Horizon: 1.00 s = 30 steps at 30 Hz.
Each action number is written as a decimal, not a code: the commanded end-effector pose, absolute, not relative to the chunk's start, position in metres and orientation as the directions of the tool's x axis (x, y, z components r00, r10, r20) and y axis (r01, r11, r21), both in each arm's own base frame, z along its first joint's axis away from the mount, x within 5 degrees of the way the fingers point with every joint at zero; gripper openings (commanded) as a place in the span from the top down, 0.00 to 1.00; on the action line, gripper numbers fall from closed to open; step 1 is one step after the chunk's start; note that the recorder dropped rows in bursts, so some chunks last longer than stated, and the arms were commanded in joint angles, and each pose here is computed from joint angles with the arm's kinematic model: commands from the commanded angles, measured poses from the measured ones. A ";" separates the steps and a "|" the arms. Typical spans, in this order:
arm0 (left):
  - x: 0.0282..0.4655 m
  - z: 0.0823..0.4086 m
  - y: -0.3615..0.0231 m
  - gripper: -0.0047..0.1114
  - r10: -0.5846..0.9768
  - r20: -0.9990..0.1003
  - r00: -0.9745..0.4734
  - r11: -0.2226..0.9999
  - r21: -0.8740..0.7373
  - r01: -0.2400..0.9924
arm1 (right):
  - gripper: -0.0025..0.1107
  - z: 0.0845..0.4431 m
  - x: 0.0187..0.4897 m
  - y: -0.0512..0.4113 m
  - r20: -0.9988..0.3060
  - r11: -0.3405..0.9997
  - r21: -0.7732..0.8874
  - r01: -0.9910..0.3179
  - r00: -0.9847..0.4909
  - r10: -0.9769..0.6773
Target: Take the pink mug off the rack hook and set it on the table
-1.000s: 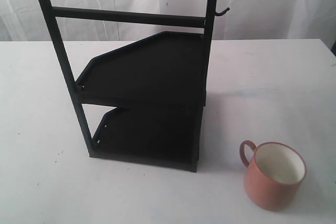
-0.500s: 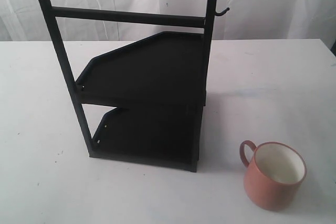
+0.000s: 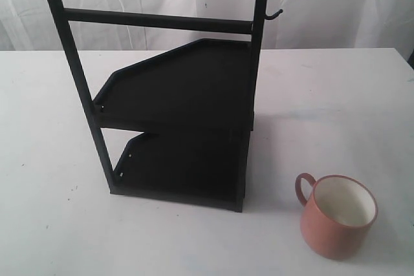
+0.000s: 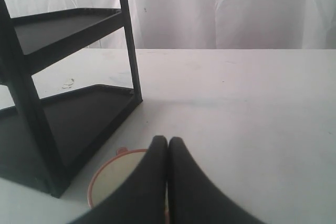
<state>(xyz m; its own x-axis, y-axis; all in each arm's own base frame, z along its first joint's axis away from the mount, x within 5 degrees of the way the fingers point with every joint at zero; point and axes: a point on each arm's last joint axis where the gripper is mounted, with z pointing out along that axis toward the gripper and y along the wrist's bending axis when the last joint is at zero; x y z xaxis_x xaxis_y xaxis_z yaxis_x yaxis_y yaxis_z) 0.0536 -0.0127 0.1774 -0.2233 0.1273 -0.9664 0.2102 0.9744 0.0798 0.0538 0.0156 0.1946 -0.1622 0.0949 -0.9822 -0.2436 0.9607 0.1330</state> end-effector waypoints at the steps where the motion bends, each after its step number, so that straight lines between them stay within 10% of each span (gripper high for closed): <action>1: 0.053 0.176 -0.013 0.96 0.117 -0.967 -0.228 0.976 0.069 0.206 | 0.98 0.193 0.054 0.015 -0.982 0.962 0.129 -0.239 -0.163 0.092; 30: 0.053 0.176 -0.013 0.96 0.117 -0.967 -0.228 0.976 0.069 0.206 | 0.98 0.193 0.054 0.015 -0.979 0.960 0.155 -0.235 -0.169 0.116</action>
<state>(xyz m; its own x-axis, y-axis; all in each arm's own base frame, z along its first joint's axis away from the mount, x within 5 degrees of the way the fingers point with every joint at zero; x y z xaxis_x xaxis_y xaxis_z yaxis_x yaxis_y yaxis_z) 0.0536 -0.0127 0.1774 -0.2233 0.1273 -0.9664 0.2102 0.9744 0.0798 0.0538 0.0155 0.1946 -0.1673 0.1149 -0.9792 -0.2397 0.9587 0.1534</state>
